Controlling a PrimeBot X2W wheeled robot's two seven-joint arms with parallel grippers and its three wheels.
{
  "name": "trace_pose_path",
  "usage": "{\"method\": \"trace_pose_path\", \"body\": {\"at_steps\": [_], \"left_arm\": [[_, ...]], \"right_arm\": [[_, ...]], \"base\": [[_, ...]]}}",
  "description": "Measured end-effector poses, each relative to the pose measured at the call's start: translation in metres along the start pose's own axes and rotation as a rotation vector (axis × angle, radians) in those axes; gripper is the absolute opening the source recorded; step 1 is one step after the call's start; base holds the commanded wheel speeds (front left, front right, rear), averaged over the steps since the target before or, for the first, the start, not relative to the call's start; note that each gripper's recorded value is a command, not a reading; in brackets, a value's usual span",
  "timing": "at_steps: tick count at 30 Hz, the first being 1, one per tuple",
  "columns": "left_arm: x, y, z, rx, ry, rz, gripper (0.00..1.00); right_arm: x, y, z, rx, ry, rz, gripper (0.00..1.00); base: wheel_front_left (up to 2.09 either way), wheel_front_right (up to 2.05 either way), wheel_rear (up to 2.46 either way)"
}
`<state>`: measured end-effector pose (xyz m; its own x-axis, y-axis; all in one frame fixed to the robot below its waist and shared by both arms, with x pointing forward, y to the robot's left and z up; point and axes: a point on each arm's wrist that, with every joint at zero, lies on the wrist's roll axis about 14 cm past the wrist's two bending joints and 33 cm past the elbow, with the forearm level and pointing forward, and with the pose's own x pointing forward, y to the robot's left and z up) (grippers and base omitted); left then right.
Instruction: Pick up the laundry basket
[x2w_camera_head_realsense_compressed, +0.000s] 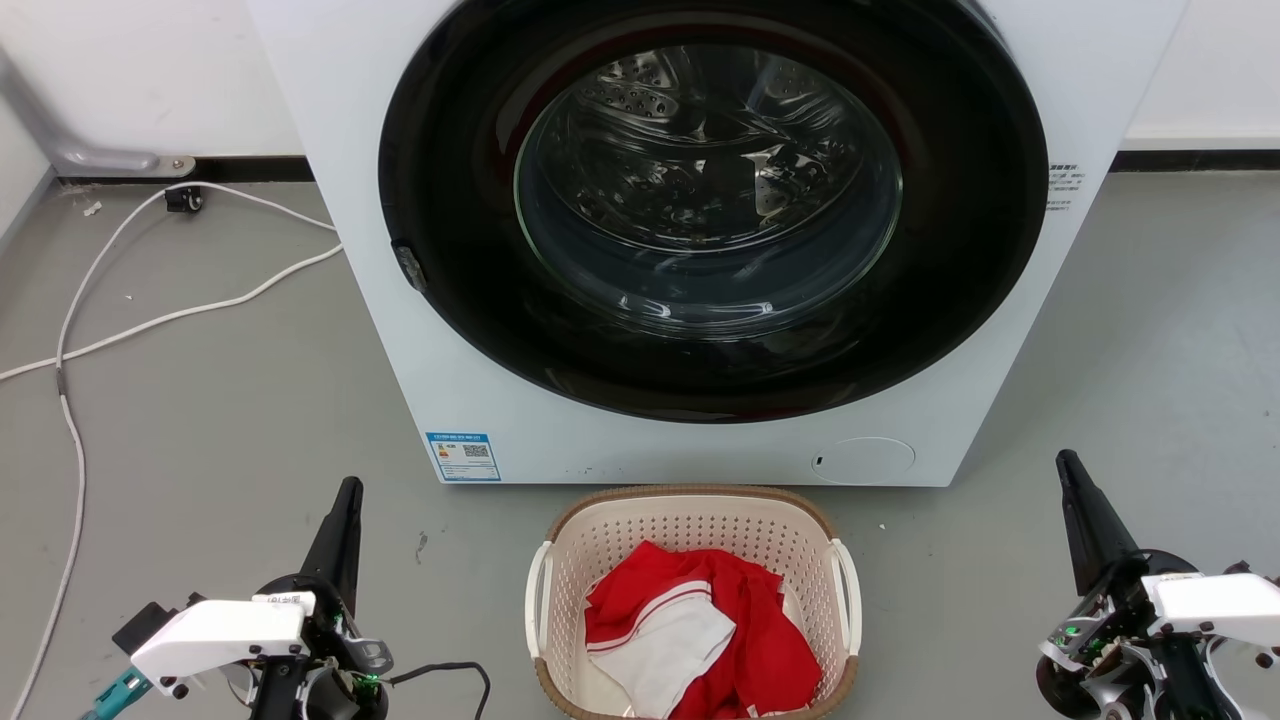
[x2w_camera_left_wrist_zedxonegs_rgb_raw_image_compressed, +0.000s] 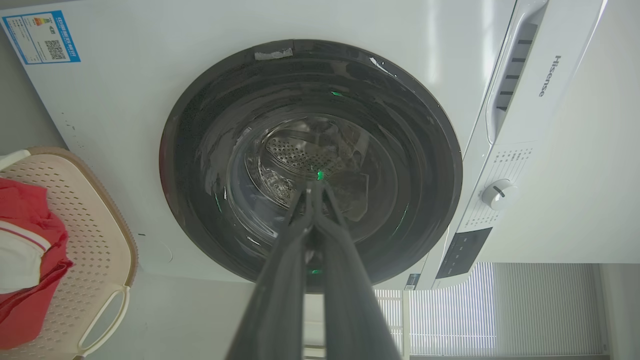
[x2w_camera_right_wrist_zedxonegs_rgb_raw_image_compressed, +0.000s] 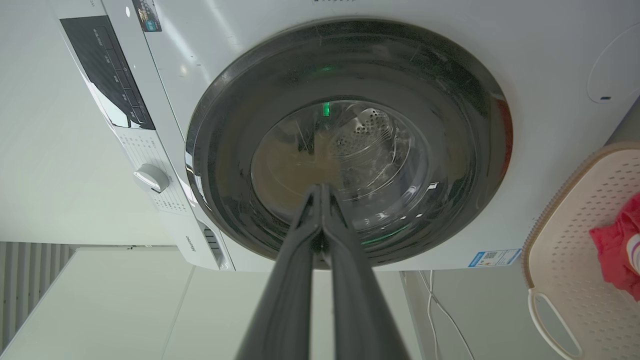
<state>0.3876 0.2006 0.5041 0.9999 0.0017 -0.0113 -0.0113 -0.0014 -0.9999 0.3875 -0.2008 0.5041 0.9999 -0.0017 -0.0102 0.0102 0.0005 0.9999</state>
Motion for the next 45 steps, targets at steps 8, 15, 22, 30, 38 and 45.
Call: {"method": "trace_pose_path", "body": {"at_steps": [8, 15, 22, 30, 38, 45], "left_arm": [[0.000, 0.000, 0.000, 0.000, -0.001, 0.000, 0.00], [0.000, 0.000, 0.000, 0.000, -0.001, 0.000, 0.00], [-0.006, 0.015, -0.001, -0.007, -0.003, 0.045, 1.00], [-0.007, 0.020, -0.010, 0.008, 0.003, 0.061, 1.00], [-0.002, 0.009, -0.018, 0.130, 0.017, 0.028, 1.00], [0.001, -0.003, -0.026, 0.266, 0.031, -0.011, 1.00]], "right_arm": [[0.000, 0.000, 0.000, 0.000, 0.001, 0.000, 0.00], [0.000, 0.000, 0.000, 0.001, 0.001, 0.000, 0.00], [-0.006, -0.015, 0.000, 0.001, 0.000, -0.044, 1.00], [-0.011, -0.018, 0.000, -0.021, -0.022, -0.055, 1.00], [-0.010, -0.012, 0.003, -0.148, -0.042, -0.040, 1.00], [-0.010, -0.005, 0.005, -0.325, -0.049, -0.023, 1.00]], "base": [[0.00, 0.00, 0.00], [0.00, 0.00, 0.00], [0.00, 0.00, 0.00], [0.00, 0.00, 0.00], [0.00, 0.00, 0.00], [0.00, 0.00, 0.00]]}}
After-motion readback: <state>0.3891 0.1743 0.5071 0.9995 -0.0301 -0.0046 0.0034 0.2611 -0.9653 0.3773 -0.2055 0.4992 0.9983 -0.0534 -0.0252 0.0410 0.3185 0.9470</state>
